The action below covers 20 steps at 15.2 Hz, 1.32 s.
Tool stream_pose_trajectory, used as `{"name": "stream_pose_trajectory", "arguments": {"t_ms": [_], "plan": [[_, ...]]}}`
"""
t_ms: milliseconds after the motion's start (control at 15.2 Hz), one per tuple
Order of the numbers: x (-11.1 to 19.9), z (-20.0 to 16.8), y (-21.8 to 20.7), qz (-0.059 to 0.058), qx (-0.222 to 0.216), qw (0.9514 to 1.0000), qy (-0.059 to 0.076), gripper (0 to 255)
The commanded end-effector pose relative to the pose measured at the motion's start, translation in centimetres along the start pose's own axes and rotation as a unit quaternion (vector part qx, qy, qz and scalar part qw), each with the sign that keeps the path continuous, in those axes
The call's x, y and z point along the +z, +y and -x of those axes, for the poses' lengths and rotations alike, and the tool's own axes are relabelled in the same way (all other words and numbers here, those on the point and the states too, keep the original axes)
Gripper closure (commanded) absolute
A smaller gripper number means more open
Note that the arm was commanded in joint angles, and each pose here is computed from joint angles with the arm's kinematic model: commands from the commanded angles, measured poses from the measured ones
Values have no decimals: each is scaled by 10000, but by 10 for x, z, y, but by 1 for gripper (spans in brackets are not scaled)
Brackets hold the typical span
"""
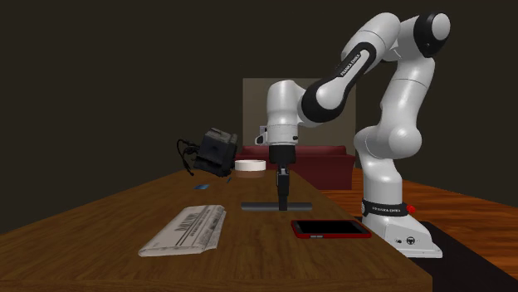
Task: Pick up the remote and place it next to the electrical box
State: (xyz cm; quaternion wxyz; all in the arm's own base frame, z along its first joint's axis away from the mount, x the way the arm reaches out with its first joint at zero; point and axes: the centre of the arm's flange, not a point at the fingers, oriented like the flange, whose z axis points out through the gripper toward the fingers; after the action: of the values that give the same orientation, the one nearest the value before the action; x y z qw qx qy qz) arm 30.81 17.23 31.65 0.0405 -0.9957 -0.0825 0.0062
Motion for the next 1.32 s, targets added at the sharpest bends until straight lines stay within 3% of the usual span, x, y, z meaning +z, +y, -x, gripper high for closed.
{"name": "stream_pose_trajectory", "arguments": {"t_ms": [0, 132, 1254], "plan": [[1, 1, -1, 2, -9, 10000, -21, 255], [2, 1, 0, 3, -9, 10000, -21, 255], [-88, 2, -8, 3, -9, 10000, -21, 255]]}}
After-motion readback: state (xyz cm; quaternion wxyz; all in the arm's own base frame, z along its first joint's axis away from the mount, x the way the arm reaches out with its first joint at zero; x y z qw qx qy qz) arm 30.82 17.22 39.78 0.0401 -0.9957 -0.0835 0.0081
